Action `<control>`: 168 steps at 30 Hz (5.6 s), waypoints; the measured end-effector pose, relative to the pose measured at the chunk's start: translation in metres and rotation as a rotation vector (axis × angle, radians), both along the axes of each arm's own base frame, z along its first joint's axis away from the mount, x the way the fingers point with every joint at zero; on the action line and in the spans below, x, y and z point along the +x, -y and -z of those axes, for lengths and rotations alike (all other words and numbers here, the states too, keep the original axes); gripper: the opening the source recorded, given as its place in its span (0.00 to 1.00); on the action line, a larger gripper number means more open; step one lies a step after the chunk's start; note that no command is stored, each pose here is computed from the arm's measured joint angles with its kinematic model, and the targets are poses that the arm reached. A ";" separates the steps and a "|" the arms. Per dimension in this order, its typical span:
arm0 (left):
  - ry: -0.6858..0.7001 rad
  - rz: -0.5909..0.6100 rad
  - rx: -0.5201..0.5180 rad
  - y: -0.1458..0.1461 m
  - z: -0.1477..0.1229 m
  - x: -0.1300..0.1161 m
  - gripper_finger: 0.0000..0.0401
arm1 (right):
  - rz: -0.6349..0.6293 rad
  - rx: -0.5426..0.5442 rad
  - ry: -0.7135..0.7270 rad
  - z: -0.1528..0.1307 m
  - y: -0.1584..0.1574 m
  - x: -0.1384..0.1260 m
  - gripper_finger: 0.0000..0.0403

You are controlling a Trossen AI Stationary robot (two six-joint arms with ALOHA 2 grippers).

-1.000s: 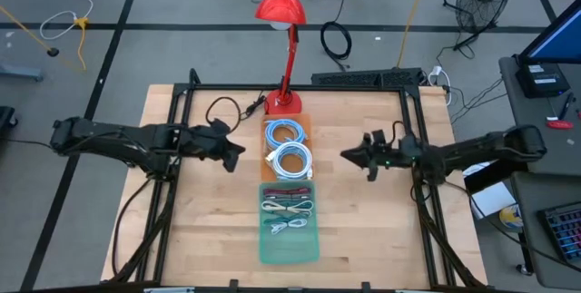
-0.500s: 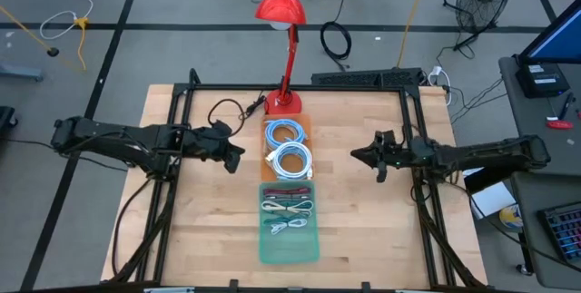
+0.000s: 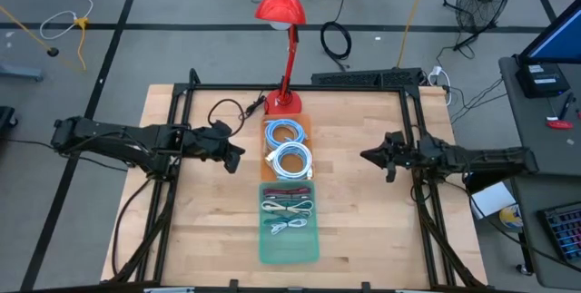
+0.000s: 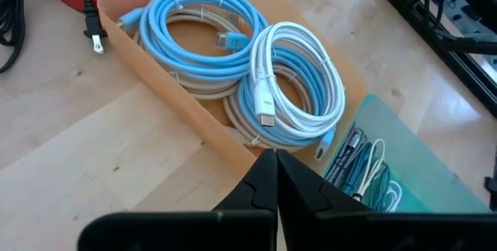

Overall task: Sort cables
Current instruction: Return to Home Position

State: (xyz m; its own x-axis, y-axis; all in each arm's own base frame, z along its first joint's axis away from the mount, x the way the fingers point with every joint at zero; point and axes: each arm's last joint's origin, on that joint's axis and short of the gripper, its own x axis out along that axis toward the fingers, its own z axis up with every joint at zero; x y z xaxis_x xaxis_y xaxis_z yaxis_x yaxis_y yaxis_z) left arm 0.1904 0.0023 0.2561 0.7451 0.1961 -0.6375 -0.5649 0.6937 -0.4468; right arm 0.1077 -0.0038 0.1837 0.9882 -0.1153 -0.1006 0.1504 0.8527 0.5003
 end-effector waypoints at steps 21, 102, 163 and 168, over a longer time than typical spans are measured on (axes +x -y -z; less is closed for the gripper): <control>0.007 -0.005 -0.027 0.000 0.000 0.000 0.00 | 0.019 -0.025 0.122 0.014 0.000 -0.011 0.00; 0.417 0.311 0.692 -0.014 0.097 -0.087 0.05 | -0.006 0.024 0.166 0.010 0.000 -0.011 0.00; 0.392 0.333 0.758 -0.014 0.098 -0.087 0.05 | 0.012 -0.451 0.103 0.010 0.001 -0.011 0.00; 0.393 0.333 0.756 -0.014 0.098 -0.087 0.05 | 0.012 -0.451 0.103 0.010 0.001 -0.011 0.00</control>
State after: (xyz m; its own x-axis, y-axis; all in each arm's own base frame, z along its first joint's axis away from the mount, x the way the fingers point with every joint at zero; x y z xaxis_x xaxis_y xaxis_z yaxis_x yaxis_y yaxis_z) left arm 0.1037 0.0165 0.1585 0.9741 0.1946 -0.1154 -0.1868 0.9795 0.0752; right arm 0.0971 -0.0044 0.1733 0.9888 -0.1362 0.0609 0.1303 0.9871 0.0926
